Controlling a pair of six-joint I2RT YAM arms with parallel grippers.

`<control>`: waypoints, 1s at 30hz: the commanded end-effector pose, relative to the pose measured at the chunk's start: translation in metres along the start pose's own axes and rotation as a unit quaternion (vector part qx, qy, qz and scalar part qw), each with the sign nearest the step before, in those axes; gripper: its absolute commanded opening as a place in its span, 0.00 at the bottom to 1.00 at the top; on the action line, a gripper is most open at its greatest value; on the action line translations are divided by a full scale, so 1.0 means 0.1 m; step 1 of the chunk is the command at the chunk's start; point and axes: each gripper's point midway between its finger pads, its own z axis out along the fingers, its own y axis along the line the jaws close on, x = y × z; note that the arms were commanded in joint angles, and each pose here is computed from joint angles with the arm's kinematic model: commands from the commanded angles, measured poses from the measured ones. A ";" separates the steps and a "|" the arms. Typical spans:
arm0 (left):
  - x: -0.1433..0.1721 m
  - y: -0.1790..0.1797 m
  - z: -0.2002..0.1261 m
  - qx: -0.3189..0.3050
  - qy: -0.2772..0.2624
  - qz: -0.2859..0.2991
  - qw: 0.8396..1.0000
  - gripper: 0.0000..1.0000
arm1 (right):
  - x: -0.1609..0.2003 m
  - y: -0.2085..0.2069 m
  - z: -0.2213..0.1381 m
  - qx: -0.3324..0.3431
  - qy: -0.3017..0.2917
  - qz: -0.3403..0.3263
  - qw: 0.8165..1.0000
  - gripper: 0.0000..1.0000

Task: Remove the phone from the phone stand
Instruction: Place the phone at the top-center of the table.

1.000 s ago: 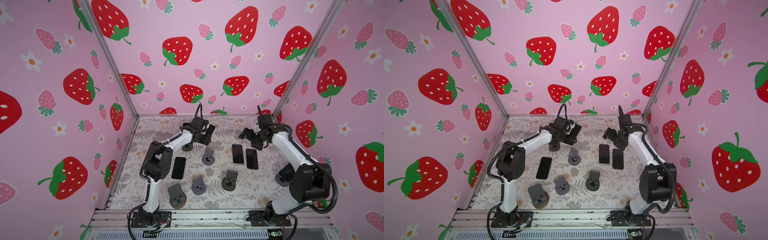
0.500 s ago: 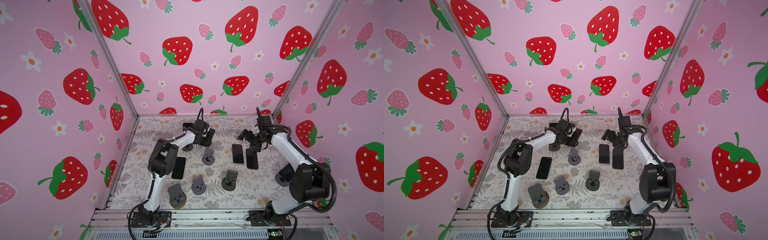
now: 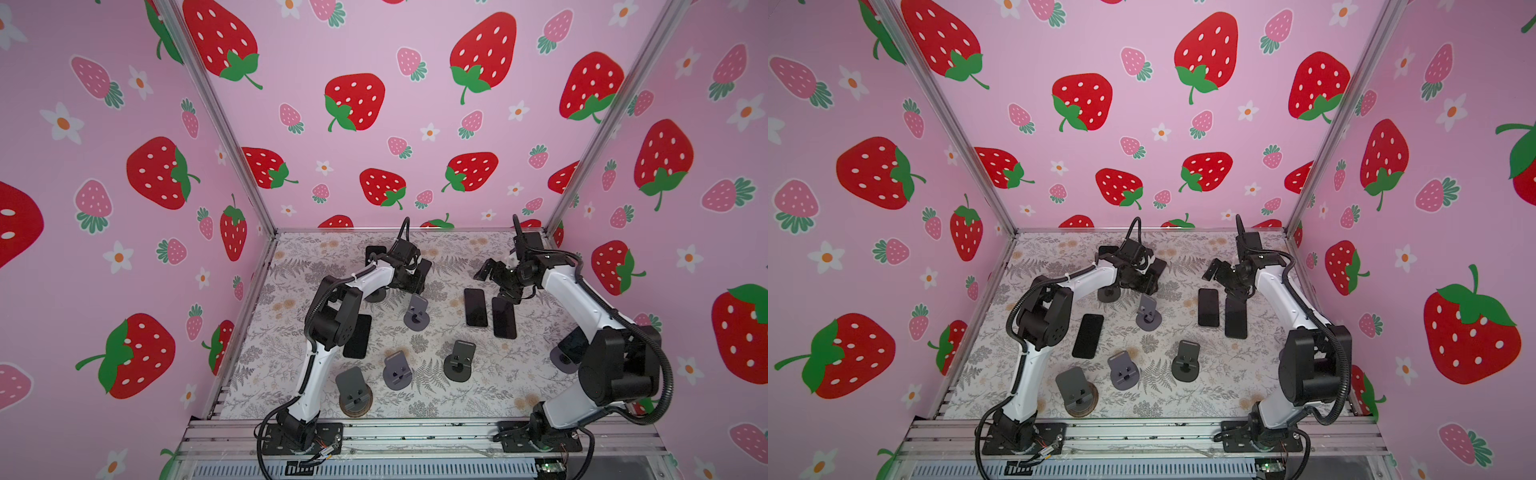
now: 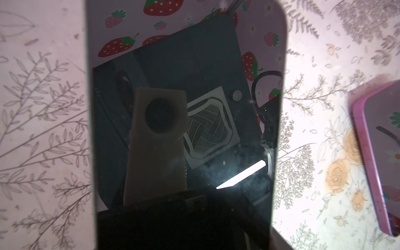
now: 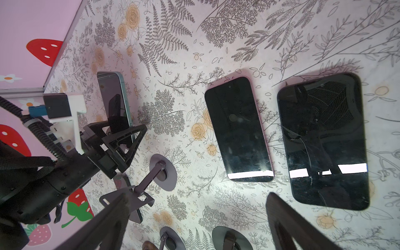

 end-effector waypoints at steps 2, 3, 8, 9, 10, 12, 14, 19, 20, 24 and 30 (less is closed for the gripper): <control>0.00 -0.04 0.04 0.005 0.008 0.009 1.000 0.69 | 0.03 -0.04 -0.02 0.003 0.004 0.006 1.000 1.00; 0.00 -0.05 0.05 0.009 0.009 0.010 1.000 0.69 | 0.03 -0.04 -0.02 0.001 0.004 0.005 1.000 1.00; 0.04 -0.05 0.07 0.010 0.013 0.010 1.000 0.71 | 0.02 -0.01 -0.03 -0.003 0.003 0.004 1.000 1.00; 0.05 -0.04 0.09 0.009 0.014 0.010 1.000 0.71 | 0.02 -0.02 -0.03 -0.002 0.004 0.005 1.000 1.00; 0.05 -0.04 0.09 0.009 0.015 0.011 1.000 0.71 | 0.02 -0.01 -0.04 -0.002 0.003 0.004 1.000 1.00; 0.05 -0.04 0.10 0.009 0.016 0.010 1.000 0.71 | 0.02 -0.02 -0.04 -0.001 0.002 0.006 1.000 1.00; 0.07 -0.02 0.10 0.003 0.017 0.010 1.000 0.71 | 0.03 -0.03 -0.05 0.000 0.002 0.006 1.000 1.00; 0.08 0.01 0.10 -0.008 0.018 0.016 1.000 0.71 | -0.01 0.02 -0.04 -0.013 -0.012 -0.017 1.000 1.00; 0.08 0.02 0.10 -0.009 0.018 0.018 1.000 0.71 | -0.04 0.07 -0.03 -0.020 -0.019 -0.030 0.999 1.00; 0.08 -0.03 0.11 0.006 0.017 0.030 0.999 0.71 | -0.16 0.22 0.04 -0.042 -0.023 -0.048 0.998 1.00; 0.05 -0.05 0.09 0.015 0.011 0.040 0.999 0.72 | -0.24 0.44 0.30 -0.075 -0.026 -0.008 0.997 1.00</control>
